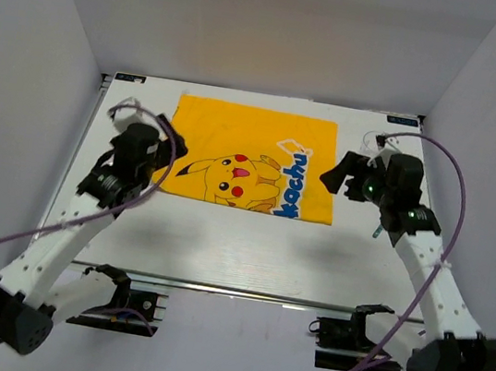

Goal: Set the dinner table for one person

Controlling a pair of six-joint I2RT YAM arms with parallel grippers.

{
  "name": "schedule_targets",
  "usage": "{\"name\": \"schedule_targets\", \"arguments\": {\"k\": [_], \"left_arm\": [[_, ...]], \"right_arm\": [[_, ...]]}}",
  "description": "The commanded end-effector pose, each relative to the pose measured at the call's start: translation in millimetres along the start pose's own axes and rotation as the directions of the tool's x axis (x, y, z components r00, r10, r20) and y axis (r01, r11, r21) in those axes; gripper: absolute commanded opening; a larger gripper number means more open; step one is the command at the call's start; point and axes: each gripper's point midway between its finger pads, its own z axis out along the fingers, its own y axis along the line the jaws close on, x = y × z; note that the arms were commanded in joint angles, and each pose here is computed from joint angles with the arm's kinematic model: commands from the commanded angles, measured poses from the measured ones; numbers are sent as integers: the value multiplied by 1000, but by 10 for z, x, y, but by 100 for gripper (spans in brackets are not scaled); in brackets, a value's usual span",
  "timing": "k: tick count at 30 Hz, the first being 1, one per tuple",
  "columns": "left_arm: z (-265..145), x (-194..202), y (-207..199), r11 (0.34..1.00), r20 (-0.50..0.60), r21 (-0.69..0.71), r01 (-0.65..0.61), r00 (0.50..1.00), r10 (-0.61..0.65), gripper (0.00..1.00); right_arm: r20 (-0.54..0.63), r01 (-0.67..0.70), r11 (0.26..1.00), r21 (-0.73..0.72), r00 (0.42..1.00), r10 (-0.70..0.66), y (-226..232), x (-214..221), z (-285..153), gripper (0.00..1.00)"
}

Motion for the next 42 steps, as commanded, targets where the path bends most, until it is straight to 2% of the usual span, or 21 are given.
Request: {"name": "schedule_targets", "arguments": {"k": [1, 2, 3, 4, 5, 8, 10, 14, 17, 18, 21, 23, 28, 31, 35, 41, 42], "left_arm": [[342, 231, -267, 987, -148, 22, -157, 976, 158, 98], [627, 299, -458, 981, -215, 7, -195, 958, 192, 98], [740, 440, -452, 969, -293, -10, -248, 927, 234, 98], [862, 558, -500, 964, -353, -17, -264, 904, 241, 98], [1148, 643, -602, 958, -395, -54, -282, 887, 239, 98], [1414, 890, -500, 923, -510, -154, -353, 829, 232, 98], [1504, 960, -474, 910, -534, -175, -375, 813, 232, 98], [1639, 1228, -261, 873, -594, -226, -432, 771, 228, 98], [1690, 1471, -142, 854, -637, -230, -467, 735, 230, 98], [1715, 1625, -49, 844, -670, -233, -484, 709, 221, 98], [1738, 1856, 69, 830, -702, -233, -506, 678, 217, 98], [1784, 1926, 70, 840, -700, -224, -494, 681, 215, 98], [1970, 2103, 54, 836, -726, -220, -502, 657, 204, 98], [2087, 2112, -27, 842, -719, -202, -499, 659, 218, 98], [2302, 2145, -168, 850, -714, -182, -495, 661, 232, 98], [2343, 2222, -191, 860, -723, -169, -482, 654, 224, 98], [2332, 2189, -228, 869, -712, -169, -465, 667, 219, 98]], "right_arm": [[-59, 25, 1000, 17, 998, -24, -13, -98, 287, 89], [-137, 22, 999, 45, 991, -16, -116, 16, 506, 89], [-207, 18, 997, 72, 978, -3, -147, 111, 596, 89], [-184, 38, 993, 114, 983, -16, -154, -103, 690, 89], [-274, 47, 988, 150, 962, -4, -220, 93, 922, 89], [-368, 85, 949, 303, 929, 35, -384, 200, 1196, 89], [-403, 94, 929, 357, 913, 63, -471, 314, 1299, 89], [-441, 86, 930, 357, 893, 87, -371, 626, 1461, 89], [-516, 135, 913, 385, 852, 92, -415, 930, 1617, 89], [-555, 171, 892, 419, 825, 102, -533, 1114, 1692, 89], [-580, 212, 857, 469, 806, 118, -677, 1220, 1818, 89], [-569, 187, 866, 464, 812, 129, -723, 1225, 1915, 89], [-616, 217, 826, 521, 765, 187, -1042, 1335, 2110, 89], [-588, 196, 803, 562, 777, 222, -1206, 1232, 2116, 89], [-557, 156, 811, 564, 796, 234, -1307, 1075, 2111, 89], [-568, 174, 826, 536, 798, 200, -1377, 959, 2201, 89], [-567, 178, 823, 539, 799, 199, -1374, 893, 2212, 89]]}}
